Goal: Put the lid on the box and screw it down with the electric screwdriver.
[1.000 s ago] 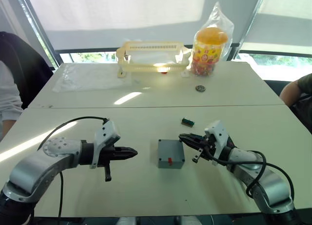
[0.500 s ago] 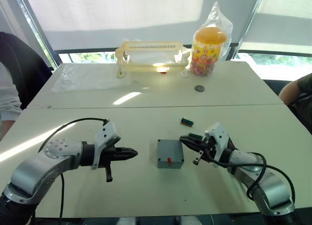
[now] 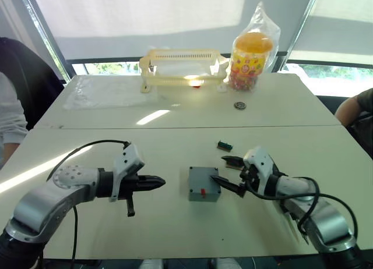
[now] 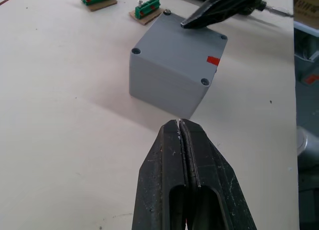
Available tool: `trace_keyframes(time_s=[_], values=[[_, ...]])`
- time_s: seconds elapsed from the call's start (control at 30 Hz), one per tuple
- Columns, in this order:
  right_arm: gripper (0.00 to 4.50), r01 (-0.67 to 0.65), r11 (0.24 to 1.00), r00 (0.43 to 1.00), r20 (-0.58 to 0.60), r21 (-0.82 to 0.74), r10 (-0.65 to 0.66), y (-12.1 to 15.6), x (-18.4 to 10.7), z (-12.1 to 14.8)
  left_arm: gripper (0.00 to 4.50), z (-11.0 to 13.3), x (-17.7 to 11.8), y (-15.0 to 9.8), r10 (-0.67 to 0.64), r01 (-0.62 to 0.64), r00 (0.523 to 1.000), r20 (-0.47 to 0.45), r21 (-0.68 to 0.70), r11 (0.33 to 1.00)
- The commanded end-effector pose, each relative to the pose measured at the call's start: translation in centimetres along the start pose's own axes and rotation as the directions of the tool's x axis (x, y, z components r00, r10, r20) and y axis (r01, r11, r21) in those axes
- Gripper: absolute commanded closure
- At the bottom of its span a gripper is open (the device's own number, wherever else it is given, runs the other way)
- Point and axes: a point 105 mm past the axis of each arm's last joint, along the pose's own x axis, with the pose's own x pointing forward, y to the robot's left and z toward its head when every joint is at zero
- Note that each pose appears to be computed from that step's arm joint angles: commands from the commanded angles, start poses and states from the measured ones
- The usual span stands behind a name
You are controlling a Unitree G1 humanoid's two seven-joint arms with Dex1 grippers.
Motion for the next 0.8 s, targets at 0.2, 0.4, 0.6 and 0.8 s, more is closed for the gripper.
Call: trace_keyframes(time_s=[0.2,0.4,0.6,0.8], values=[[0.78,0.121,0.965,0.99,-0.096,0.231,-0.102,-7.1,-7.7,6.1,4.5,4.3,-0.2,-0.8,-0.086,0.078,0.995,0.054,0.128,0.989],[0.08,0.197,0.903,0.888,-0.459,0.382,0.001,-8.0,-10.7,3.7,4.5,5.1,0.7,-3.1,-0.196,0.186,0.98,0.028,0.212,0.959],[0.08,0.28,0.852,0.695,-0.705,0.442,0.138,-6.9,-13.4,-0.7,4.5,4.5,1.5,-4.4,-0.199,0.19,0.98,0.018,0.227,0.955],[0.08,0.367,0.783,0.653,-0.739,0.502,0.168,-6.8,-13.5,-2.8,4.5,3.3,1.7,-5.4,-0.195,0.19,0.981,0.0,0.202,0.961]])
